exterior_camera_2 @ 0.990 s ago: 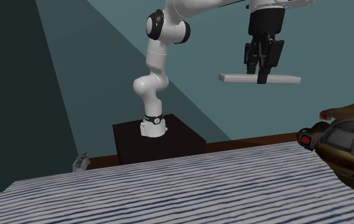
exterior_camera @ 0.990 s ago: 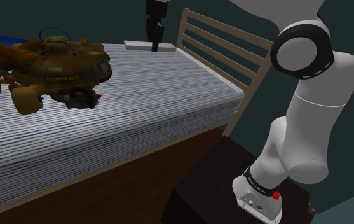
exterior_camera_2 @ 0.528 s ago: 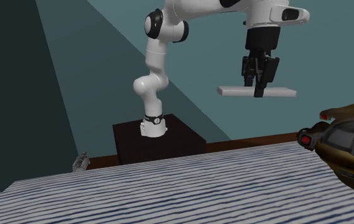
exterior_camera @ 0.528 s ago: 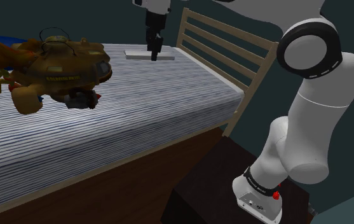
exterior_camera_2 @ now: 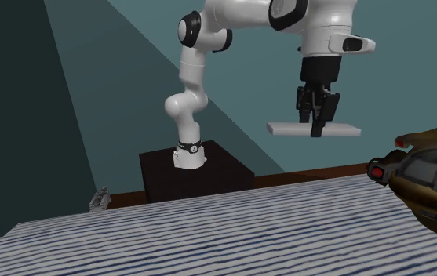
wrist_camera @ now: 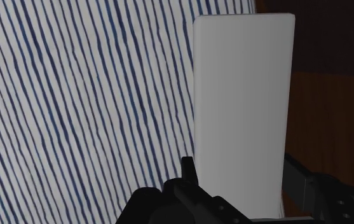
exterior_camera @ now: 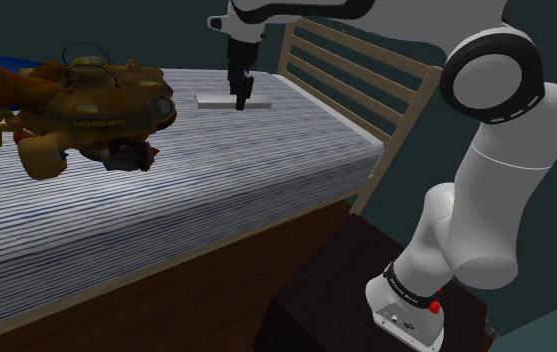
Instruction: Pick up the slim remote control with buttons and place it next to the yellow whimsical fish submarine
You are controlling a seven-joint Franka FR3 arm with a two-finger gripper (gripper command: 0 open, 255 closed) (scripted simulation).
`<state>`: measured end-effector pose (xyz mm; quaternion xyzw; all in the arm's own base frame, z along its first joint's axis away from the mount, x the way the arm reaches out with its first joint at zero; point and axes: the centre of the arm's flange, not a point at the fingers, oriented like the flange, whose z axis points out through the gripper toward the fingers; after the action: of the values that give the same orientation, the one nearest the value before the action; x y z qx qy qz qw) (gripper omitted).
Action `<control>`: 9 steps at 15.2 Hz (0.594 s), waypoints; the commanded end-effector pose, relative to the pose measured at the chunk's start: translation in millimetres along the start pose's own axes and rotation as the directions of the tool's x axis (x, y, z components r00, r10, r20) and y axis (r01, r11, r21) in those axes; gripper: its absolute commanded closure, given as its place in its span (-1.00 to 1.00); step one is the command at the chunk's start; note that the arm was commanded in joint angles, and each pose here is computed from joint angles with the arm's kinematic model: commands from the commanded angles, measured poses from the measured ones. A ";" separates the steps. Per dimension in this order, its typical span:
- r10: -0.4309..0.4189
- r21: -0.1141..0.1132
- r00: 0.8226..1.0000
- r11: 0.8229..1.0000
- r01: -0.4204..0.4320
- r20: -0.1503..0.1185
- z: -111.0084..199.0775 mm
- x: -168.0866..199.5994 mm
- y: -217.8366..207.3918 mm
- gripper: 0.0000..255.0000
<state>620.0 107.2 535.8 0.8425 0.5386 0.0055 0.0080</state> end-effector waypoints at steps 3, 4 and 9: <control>0.000 -0.001 1.000 1.000 0.000 -0.001 21.3 -0.3 0.4 1.00; 0.000 -0.001 1.000 1.000 0.000 -0.001 26.6 -0.3 0.3 1.00; 0.000 -0.001 1.000 1.000 0.000 -0.001 53.0 -0.3 -0.2 1.00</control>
<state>620.8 106.0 487.8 0.8425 0.5386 0.0055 0.0080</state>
